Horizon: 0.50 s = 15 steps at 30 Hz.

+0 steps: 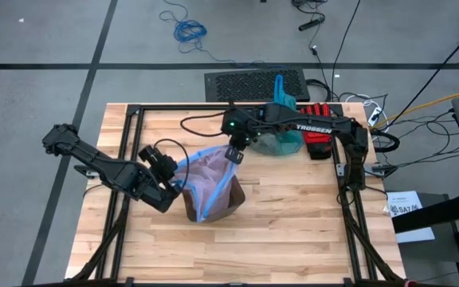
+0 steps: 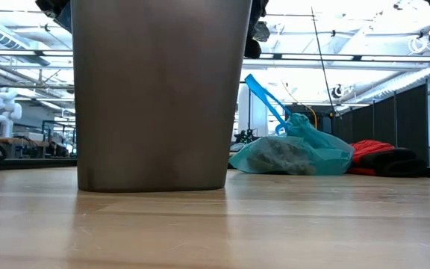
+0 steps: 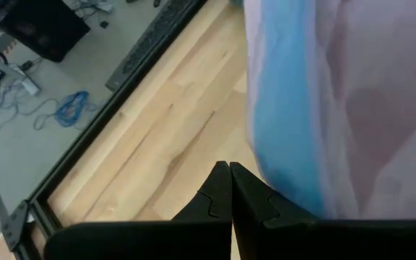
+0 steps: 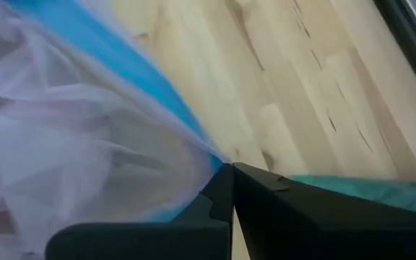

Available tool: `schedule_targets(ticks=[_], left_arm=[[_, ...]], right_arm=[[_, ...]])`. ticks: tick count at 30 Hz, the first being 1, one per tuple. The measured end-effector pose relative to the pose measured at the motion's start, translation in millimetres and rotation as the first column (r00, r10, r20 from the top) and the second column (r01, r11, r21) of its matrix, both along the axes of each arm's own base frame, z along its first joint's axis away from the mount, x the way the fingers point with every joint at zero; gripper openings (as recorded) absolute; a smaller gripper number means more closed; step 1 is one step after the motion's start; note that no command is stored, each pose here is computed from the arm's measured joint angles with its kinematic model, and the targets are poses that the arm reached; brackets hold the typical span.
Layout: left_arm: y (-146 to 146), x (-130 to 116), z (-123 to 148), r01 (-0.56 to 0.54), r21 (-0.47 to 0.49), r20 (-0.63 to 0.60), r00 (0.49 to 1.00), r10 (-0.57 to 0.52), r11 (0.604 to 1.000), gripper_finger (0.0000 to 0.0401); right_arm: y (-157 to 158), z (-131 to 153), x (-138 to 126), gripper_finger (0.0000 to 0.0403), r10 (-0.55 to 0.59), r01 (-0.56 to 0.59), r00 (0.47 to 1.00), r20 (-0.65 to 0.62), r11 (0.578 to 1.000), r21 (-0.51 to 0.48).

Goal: Place trash/remove bag and relplace
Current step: Insert the pink trash bag into the black trash bin

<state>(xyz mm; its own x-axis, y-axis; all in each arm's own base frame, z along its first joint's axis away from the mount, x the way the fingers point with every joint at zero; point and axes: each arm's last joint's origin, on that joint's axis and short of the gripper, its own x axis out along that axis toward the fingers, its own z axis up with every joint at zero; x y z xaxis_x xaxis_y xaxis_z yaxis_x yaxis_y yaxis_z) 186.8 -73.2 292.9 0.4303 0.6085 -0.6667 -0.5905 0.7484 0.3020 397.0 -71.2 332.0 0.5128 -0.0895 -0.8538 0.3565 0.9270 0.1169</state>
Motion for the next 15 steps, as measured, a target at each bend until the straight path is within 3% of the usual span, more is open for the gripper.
schedule_targets(ticks=[15], left_arm=[[-6.2,-0.4,-11.8,0.032,-0.033,-0.008,0.999,-0.032,0.999,0.0]], right_arm=[[0.8,-27.4,4.8,0.0,0.036,-0.029,0.988,-0.148,0.998,0.047]])
